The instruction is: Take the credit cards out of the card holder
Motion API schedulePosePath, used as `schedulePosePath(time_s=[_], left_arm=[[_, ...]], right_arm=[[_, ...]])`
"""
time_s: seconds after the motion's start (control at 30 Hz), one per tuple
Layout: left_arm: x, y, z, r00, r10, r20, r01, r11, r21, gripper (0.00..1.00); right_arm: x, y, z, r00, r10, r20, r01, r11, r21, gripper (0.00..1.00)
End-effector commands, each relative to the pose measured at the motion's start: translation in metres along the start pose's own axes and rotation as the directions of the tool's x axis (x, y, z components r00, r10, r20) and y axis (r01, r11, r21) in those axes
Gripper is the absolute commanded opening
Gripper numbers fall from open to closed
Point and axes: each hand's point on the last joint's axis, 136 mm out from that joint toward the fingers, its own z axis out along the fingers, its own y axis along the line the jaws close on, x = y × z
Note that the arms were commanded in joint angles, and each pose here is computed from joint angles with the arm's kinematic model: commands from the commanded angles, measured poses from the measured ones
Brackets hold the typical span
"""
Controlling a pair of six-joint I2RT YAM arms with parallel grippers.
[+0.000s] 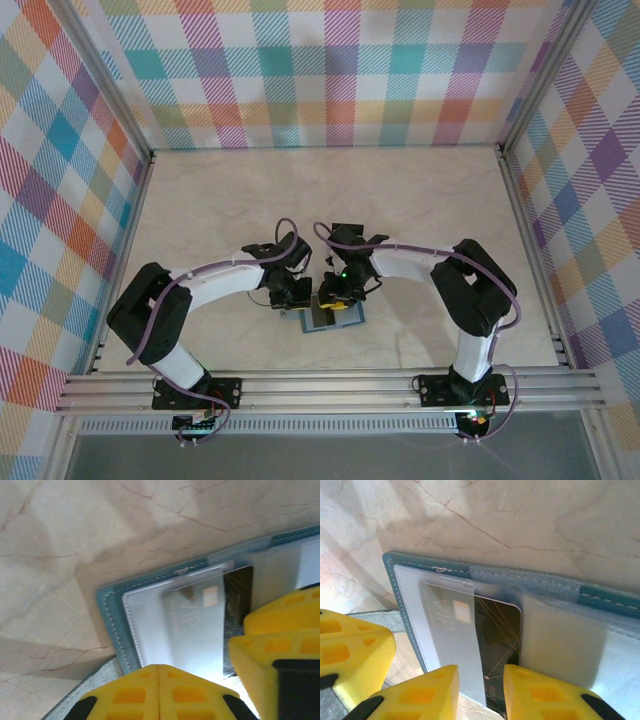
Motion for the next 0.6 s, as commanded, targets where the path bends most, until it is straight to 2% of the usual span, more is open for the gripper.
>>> schedulePosePath(time_s=[0.0,0.23,0.37,0.57], left_arm=[[0.003,-0.008,0.005,1.000,0.005,-0.027,-0.005,1.000,0.002,0.07],[0.009,0.015,0.030,0.997,0.002,-0.081,-0.010,0.996,-0.088,0.06],[0.012,0.028,0.032,0.996,0.003,-0.090,-0.017,0.989,-0.148,0.05],[0.016,0.033,0.033,0.995,0.002,-0.098,-0.018,0.986,-0.165,0.05]], right_arm=[[0.004,-0.003,-0.009,1.000,0.000,0.012,0.000,1.000,0.023,0.31],[0.005,-0.012,-0.006,1.000,0.003,0.006,-0.004,0.998,0.057,0.34],[0.007,-0.016,-0.002,1.000,0.005,-0.004,-0.005,0.998,0.067,0.35],[0.008,-0.018,0.009,0.999,0.016,-0.027,-0.015,0.999,0.045,0.34]])
